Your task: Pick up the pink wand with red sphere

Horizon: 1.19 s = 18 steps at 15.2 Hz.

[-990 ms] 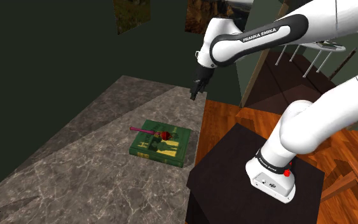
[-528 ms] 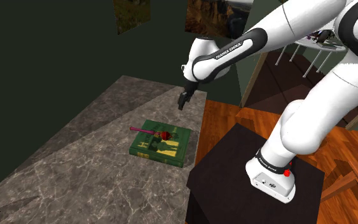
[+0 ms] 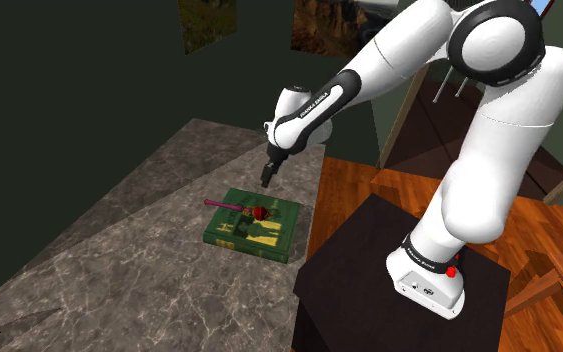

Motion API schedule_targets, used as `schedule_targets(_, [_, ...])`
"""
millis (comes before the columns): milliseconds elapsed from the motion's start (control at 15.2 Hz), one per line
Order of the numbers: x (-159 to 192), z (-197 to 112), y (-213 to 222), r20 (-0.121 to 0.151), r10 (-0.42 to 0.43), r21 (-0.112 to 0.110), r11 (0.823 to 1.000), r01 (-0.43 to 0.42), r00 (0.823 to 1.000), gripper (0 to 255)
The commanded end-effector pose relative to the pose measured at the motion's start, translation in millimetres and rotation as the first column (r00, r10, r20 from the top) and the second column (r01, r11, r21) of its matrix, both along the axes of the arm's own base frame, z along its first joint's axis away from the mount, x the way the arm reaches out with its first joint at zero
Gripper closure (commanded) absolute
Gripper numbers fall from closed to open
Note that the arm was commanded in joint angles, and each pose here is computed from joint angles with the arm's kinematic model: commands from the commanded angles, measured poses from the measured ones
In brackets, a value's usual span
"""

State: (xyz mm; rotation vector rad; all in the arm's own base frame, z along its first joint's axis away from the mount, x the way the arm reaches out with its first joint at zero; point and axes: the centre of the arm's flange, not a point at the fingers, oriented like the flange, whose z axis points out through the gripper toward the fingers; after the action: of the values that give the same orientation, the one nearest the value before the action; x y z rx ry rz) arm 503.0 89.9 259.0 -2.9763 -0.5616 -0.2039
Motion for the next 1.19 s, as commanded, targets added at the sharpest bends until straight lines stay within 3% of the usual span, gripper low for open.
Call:
schedule_targets(0, [12, -22, 10, 0.009, 0.026, 0.003, 1.0, -0.026, 1.0, 0])
schedule_targets(660, [76, -123, 59, 0.05, 0.153, 0.015, 0.988, -0.154, 0.987, 0])
schedule_targets(1122, [78, -158, 61, 0.052, 0.157, 0.015, 0.987, -0.158, 0.986, 0])
